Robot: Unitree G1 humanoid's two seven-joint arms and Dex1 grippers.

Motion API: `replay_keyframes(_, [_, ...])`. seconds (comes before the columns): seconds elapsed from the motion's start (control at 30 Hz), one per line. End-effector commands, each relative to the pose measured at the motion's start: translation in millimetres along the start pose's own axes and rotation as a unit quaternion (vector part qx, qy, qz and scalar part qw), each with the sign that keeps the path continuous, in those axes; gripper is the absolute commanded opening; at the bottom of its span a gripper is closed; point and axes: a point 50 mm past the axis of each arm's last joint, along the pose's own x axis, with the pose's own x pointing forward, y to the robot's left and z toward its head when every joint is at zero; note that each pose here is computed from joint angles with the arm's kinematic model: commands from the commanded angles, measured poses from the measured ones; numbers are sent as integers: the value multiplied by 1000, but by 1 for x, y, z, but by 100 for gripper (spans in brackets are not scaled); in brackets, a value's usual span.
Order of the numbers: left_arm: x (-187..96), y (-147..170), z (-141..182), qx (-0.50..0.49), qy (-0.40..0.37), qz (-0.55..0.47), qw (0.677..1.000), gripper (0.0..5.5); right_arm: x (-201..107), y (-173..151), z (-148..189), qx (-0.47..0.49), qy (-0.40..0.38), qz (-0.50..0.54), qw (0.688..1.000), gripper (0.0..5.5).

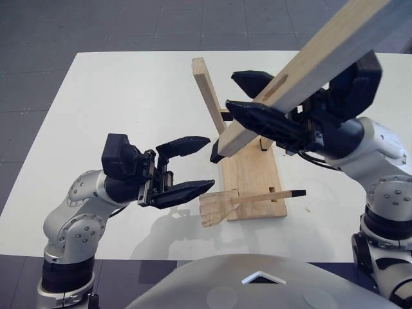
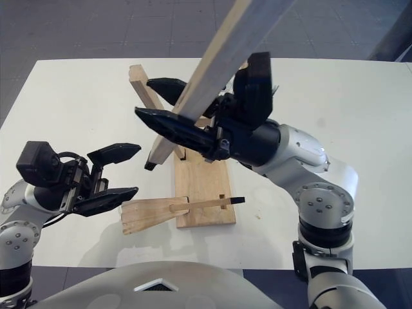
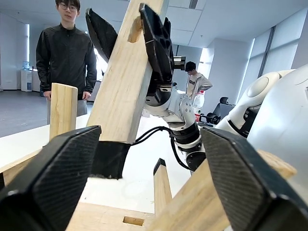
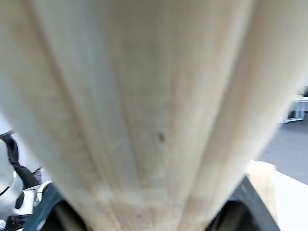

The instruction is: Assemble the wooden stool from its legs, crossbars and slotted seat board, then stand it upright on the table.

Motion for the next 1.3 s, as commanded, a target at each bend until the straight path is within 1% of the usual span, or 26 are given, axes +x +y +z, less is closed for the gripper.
replay_keyframes(0.03, [-10,3,3,21,18,16,999,454,-18,-5,9,-25,2,-33,999,202])
replay_keyframes(0.07, [-15,3,4,27,25,21,999,467,-25,-6,13,-33,3,-44,998,202])
replay_keyframes(0.13, [-21,4,6,32,33,25,999,475,-35,-8,18,-47,7,-64,997,202])
replay_keyframes(0.33, [-40,8,9,48,60,46,996,475,-70,-10,25,-68,35,-92,993,202])
replay_keyframes(0.57, [-64,1,0,12,129,25,991,475,-135,-30,25,-67,95,-103,988,202])
replay_keyframes(0.63, [-71,-1,-4,0,153,17,988,475,-146,-35,28,-71,106,-107,986,202])
replay_keyframes(0.73, [-75,-5,-11,-15,175,4,984,475,-161,-34,24,-66,141,-94,983,202])
replay_keyframes(0.87, [-72,-7,-19,-27,181,-3,983,475,-170,-27,8,-48,188,-59,979,202])
replay_keyframes(0.93, [-69,-8,-25,-42,186,-11,982,475,-170,-22,-6,-48,219,-33,974,202])
replay_keyframes(1.03, [-66,-11,-37,-67,194,-30,978,475,-166,-16,-23,-59,240,8,969,202])
replay_keyframes(1.17, [-54,-14,-55,-98,183,-41,977,475,-162,-15,-38,-97,251,39,962,202])
replay_keyframes(1.3, [-40,-13,-69,-117,168,-45,978,475,-153,-12,-52,-111,240,60,963,202])
